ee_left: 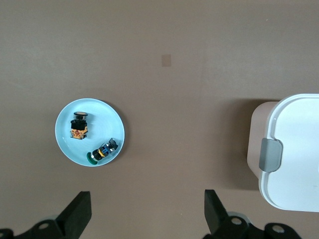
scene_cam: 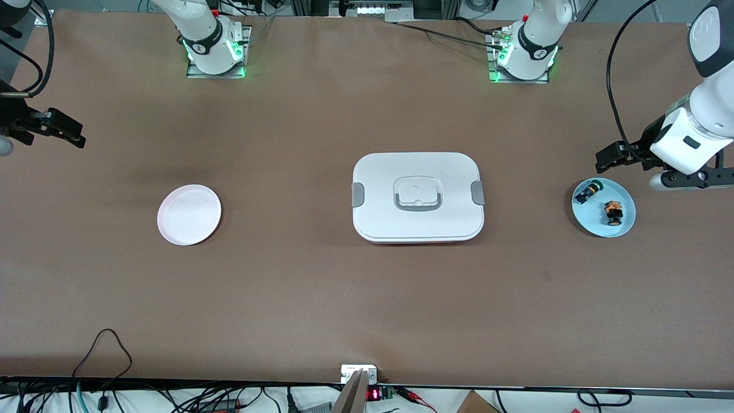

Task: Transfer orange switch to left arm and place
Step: 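Open the left gripper and raise it away from the plate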

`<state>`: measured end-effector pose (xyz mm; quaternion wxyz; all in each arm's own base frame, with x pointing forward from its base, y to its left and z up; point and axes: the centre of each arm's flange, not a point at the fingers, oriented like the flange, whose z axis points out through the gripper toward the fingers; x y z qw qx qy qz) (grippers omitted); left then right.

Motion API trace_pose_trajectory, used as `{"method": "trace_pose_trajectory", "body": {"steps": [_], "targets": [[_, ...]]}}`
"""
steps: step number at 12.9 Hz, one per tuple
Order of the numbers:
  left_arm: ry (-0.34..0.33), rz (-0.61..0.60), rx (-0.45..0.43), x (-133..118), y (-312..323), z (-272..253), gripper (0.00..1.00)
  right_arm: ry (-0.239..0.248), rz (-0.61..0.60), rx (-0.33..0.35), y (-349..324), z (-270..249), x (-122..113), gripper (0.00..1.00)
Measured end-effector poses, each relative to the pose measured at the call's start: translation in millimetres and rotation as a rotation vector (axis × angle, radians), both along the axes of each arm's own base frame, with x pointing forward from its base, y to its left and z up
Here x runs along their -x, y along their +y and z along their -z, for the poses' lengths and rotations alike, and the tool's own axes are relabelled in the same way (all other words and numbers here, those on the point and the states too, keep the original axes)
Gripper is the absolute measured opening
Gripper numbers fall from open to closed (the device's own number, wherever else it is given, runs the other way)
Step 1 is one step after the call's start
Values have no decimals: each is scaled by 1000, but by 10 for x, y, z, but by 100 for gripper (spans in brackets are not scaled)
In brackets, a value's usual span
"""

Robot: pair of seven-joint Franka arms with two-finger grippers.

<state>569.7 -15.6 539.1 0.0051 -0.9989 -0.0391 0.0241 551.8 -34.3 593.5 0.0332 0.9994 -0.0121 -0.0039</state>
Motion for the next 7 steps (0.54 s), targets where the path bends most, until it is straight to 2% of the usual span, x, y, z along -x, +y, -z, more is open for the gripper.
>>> {"method": "trace_pose_trajectory", "body": {"steps": [7], "targets": [[-7, 9, 0, 6, -52, -36, 100, -3, -3, 0, 14, -13, -2, 100]]}}
